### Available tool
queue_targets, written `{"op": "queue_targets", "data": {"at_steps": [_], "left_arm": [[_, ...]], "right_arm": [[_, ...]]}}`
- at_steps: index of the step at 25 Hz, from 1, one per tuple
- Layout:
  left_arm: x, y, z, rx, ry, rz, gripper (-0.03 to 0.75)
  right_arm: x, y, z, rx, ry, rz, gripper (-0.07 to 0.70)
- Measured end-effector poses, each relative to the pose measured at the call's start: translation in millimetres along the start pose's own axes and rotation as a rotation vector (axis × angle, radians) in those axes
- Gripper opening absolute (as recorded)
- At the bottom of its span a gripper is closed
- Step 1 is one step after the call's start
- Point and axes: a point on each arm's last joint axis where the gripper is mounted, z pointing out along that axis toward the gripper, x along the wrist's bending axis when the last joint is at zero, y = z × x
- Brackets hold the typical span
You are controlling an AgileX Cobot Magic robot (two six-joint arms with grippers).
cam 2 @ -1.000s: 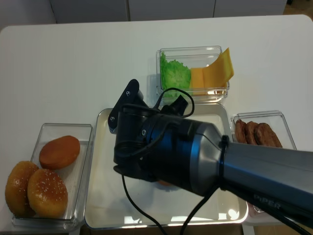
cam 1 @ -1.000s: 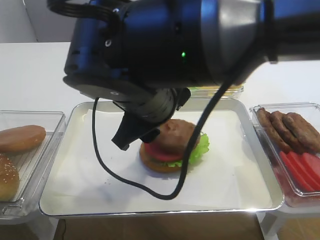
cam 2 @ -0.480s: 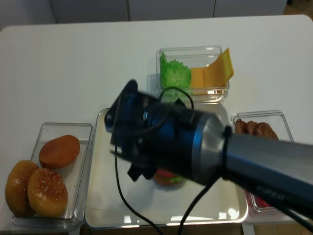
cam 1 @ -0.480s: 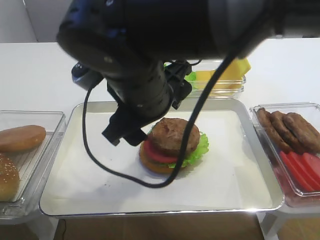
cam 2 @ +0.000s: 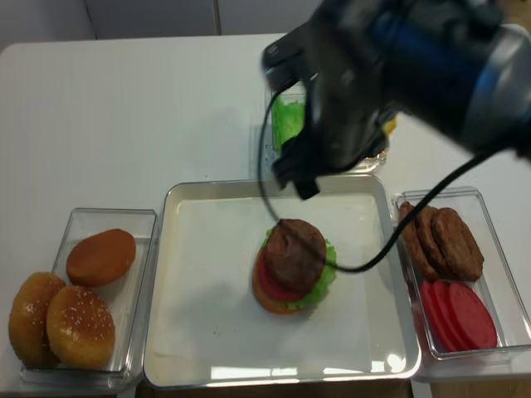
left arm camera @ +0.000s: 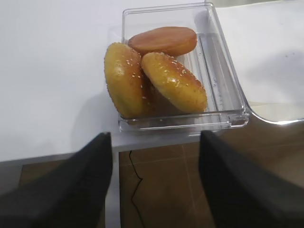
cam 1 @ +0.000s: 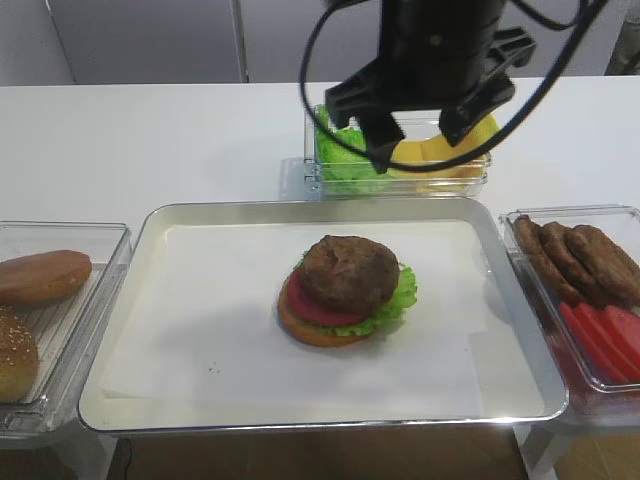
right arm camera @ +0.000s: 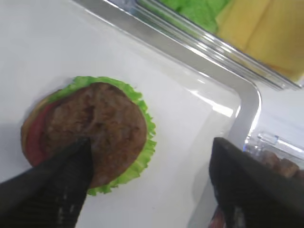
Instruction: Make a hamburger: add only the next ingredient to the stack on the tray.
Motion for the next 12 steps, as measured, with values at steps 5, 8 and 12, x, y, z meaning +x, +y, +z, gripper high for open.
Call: {"op": "queue_targets", "data": {"at_steps": [5,8,12], "left_arm": [[0.0,0.0,0.0,0.000,0.000,0.000,0.428],[0.0,0.0,0.0,0.000,0.000,0.000,0.428],[0.0,0.0,0.0,0.000,0.000,0.000,0.428]], "right_arm": [[-58.4,2.5,-6.1,0.010,0.086,0.161,0.546],[-90.9,-2.1,-6.8,0.014,0.110,0.252,0.534],[-128.5,-21.8,-9.8,0.018,0.097,0.362,0.526]]}}
